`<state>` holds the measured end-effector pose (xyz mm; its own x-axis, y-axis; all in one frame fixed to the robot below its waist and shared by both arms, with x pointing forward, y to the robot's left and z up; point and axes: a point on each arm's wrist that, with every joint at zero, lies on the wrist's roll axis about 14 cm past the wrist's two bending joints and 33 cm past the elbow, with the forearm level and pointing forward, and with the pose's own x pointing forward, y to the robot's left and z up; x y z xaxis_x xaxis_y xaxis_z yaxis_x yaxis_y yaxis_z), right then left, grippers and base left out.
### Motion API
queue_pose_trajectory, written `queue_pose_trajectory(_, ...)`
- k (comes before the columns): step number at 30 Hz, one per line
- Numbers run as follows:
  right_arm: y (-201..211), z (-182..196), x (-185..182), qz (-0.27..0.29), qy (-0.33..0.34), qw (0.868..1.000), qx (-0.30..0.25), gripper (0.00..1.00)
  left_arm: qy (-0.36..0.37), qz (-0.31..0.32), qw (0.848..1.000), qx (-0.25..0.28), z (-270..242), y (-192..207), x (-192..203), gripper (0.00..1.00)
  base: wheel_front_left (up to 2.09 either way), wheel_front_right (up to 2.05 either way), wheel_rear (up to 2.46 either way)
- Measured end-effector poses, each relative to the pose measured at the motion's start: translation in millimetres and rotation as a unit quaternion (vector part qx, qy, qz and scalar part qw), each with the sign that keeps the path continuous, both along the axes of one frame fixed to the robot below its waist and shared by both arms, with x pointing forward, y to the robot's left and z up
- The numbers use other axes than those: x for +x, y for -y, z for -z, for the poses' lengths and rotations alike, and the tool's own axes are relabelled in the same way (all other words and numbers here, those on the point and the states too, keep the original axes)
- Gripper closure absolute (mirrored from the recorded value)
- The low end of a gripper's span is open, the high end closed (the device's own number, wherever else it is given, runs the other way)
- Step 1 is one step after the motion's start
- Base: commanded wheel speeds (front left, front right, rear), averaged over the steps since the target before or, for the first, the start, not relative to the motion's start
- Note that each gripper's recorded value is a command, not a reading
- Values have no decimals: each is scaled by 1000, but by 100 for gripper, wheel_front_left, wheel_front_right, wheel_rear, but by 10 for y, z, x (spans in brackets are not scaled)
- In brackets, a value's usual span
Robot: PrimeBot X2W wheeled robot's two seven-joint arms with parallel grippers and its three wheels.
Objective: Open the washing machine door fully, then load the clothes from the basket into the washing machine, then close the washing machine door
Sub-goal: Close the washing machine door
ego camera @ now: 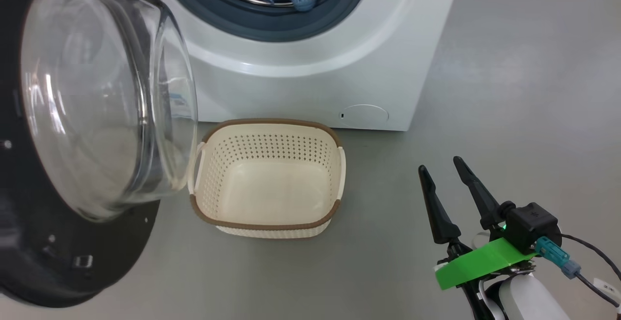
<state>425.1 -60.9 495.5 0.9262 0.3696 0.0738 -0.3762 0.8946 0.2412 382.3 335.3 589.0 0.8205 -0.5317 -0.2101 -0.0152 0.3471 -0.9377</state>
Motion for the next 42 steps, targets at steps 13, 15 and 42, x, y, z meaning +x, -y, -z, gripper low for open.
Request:
queue_pose_trajectory(13, 309, -45, -147, 43, 1, 999, 4, 0, 26, 95, 995, -14, -201, 648, 135, 100, 0, 0, 0)
queue_pose_trajectory(15, 365, -68, -163, 51, 3, 999, 4, 0, 34, 107, 993, -19, -226, 768, 186, 100, 0, 0, 0)
queue_pose_trajectory(42, 1285, -175, -609, 190, 11, 982, 8, 0, 76, 176, 980, -52, -247, 1948, 945, 100, 0, 0, 0)
